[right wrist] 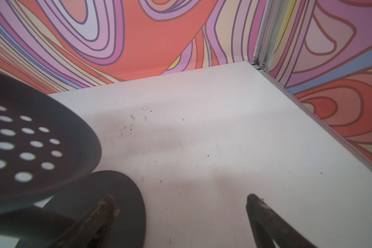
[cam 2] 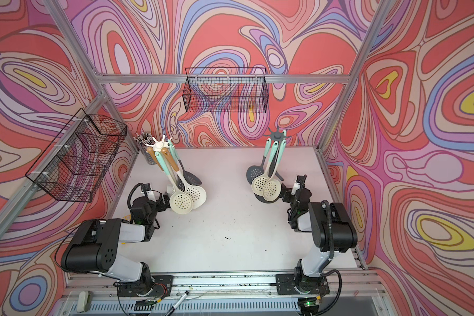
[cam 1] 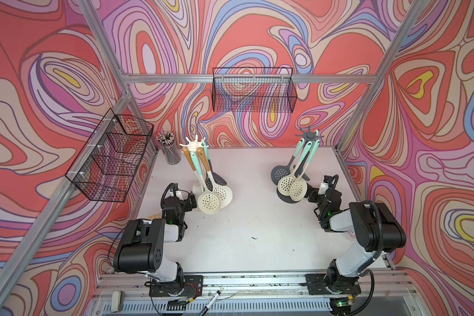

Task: Hang the skimmer on the kitchen utensil rack
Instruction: Reset both arms

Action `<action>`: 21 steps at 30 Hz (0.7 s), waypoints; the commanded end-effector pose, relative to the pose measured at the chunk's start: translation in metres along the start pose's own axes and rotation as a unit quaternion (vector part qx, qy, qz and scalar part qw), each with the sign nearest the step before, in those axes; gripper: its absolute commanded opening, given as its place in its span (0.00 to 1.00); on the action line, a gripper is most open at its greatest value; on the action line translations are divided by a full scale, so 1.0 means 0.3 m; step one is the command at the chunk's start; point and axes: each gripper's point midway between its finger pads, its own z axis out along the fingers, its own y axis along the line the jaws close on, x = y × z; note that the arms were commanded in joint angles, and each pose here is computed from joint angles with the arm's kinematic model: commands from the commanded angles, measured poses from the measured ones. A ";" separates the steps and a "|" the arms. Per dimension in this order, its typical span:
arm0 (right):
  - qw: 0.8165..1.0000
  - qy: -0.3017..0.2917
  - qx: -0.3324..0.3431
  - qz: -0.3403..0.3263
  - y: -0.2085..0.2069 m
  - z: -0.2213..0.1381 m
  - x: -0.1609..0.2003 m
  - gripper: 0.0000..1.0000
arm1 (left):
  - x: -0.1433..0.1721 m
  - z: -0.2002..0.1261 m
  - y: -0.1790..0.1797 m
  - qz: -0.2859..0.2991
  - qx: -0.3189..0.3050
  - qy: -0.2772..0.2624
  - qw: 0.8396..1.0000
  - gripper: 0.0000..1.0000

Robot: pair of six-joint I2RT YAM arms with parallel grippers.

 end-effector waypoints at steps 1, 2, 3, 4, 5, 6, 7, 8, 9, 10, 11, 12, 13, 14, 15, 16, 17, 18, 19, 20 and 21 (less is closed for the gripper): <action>1.000 0.001 0.010 -0.018 0.009 0.017 -0.011 0.98 | -0.036 0.025 -0.053 0.018 0.037 -0.001 0.999 1.00; 1.000 0.002 0.009 -0.018 0.010 0.017 -0.010 0.98 | -0.039 0.024 -0.055 0.018 0.038 -0.003 0.999 1.00; 1.000 -0.004 0.011 -0.018 0.006 0.017 -0.014 0.98 | -0.039 0.023 -0.059 0.019 0.043 -0.007 0.999 1.00; 1.000 -0.002 0.011 -0.020 0.010 0.015 -0.012 0.98 | -0.034 0.025 -0.064 0.020 0.046 -0.003 0.999 1.00; 1.000 0.000 0.014 -0.023 0.011 0.015 -0.012 0.99 | -0.033 0.029 -0.066 0.023 0.047 0.003 0.999 1.00; 0.999 -0.001 0.017 -0.028 0.017 0.017 -0.010 0.98 | -0.034 0.029 -0.070 0.025 0.049 0.003 0.998 1.00; 0.999 0.001 0.011 -0.031 0.025 0.022 -0.011 0.99 | -0.036 0.028 -0.072 0.025 0.051 -0.001 0.998 1.00; 0.999 0.004 0.010 -0.031 0.027 0.020 -0.006 0.98 | -0.035 0.028 -0.071 0.025 0.051 0.000 0.998 1.00; 0.999 0.001 0.012 -0.031 0.025 0.022 -0.010 0.99 | -0.034 0.028 -0.072 0.024 0.051 0.002 0.998 1.00; 0.999 0.003 0.010 -0.031 0.026 0.021 -0.008 0.98 | -0.037 0.029 -0.072 0.025 0.051 0.001 0.998 1.00; 0.999 0.002 0.012 -0.031 0.025 0.022 -0.008 0.98 | -0.035 0.028 -0.072 0.025 0.051 0.000 0.998 1.00; 0.999 0.002 0.011 -0.031 0.026 0.021 -0.009 0.98 | -0.035 0.028 -0.073 0.025 0.051 0.001 0.998 1.00; 0.999 0.002 0.011 -0.031 0.026 0.021 -0.008 0.98 | -0.036 0.029 -0.073 0.025 0.051 0.001 0.998 1.00; 0.999 0.002 0.011 -0.031 0.026 0.022 -0.009 0.99 | -0.035 0.029 -0.072 0.025 0.051 0.001 0.998 1.00; 0.999 0.003 0.011 -0.031 0.026 0.022 -0.007 0.99 | -0.035 0.030 -0.072 0.025 0.051 0.001 0.998 1.00; 0.999 0.003 0.011 -0.031 0.025 0.022 -0.007 0.98 | -0.032 0.029 -0.072 0.025 0.051 0.003 0.998 1.00; 0.999 0.003 0.011 -0.031 0.025 0.022 -0.007 0.98 | -0.035 0.030 -0.072 0.025 0.051 0.002 0.998 1.00; 0.999 0.003 0.011 -0.031 0.025 0.022 -0.007 0.98 | -0.034 0.031 -0.072 0.025 0.051 0.003 0.998 1.00; 0.999 0.002 0.011 -0.031 0.025 0.022 -0.008 0.98 | -0.034 0.030 -0.071 0.025 0.050 0.003 0.998 1.00; 0.999 0.003 0.012 -0.031 0.025 0.022 -0.007 0.98 | -0.034 0.029 -0.072 0.025 0.051 0.002 0.998 1.00; 0.999 0.003 0.011 -0.031 0.025 0.022 -0.006 0.99 | -0.034 0.029 -0.073 0.025 0.052 0.002 0.998 1.00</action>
